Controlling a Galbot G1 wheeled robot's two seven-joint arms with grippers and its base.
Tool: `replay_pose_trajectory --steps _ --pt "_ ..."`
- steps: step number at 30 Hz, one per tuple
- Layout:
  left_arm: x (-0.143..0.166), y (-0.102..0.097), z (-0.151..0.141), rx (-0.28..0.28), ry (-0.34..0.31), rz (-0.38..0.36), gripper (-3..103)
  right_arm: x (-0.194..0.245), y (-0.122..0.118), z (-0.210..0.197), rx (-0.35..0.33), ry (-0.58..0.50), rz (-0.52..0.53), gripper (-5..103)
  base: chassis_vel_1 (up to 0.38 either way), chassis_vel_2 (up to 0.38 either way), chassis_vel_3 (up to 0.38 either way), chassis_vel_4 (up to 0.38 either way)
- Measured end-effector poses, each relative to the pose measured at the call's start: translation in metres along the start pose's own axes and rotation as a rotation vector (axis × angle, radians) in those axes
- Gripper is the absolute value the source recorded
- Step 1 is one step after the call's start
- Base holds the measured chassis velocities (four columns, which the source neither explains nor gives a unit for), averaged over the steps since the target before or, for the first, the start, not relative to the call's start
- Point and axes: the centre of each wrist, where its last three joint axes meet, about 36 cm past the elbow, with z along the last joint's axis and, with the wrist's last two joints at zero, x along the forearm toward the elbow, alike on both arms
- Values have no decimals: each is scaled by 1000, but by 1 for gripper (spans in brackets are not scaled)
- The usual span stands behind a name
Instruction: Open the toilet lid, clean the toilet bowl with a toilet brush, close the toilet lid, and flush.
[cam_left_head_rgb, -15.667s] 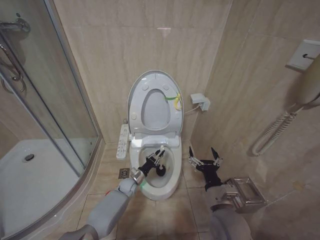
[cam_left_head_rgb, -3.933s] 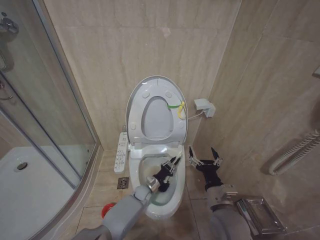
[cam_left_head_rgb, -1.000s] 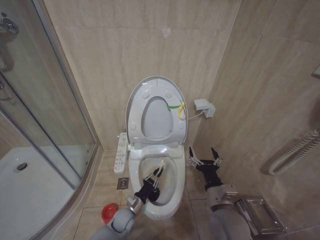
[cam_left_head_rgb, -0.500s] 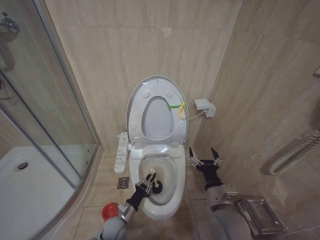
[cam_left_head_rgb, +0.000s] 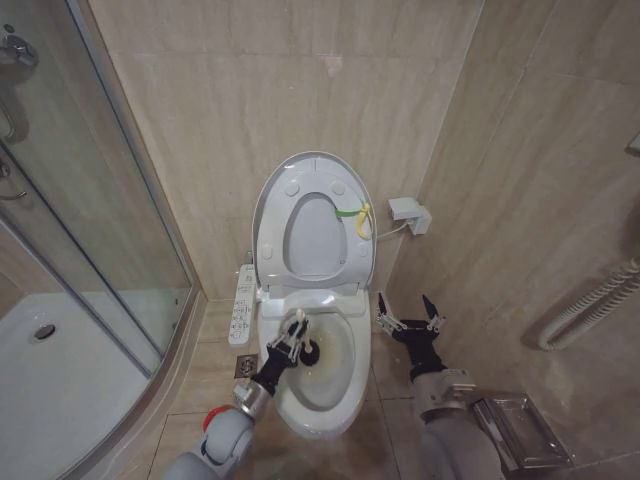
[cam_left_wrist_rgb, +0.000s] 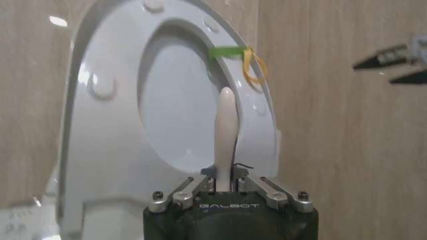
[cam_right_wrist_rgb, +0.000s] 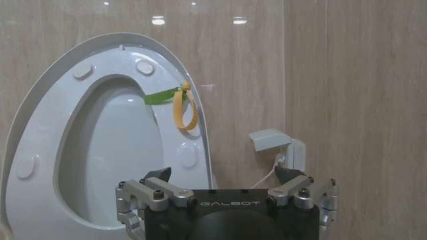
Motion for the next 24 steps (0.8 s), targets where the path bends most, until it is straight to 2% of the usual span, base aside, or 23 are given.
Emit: replay_pose_trajectory --steps 4,9,24 --pt "5 -4 -22 -22 -27 -7 15 0 0 0 0 0 0 100 0 0 0 0" --pt "19 -9 -31 -26 -34 -3 15 0 0 0 0 0 0 100 0 0 0 0" --pt "34 -15 -45 -23 -58 -18 15 0 0 0 0 0 0 100 0 0 0 0"
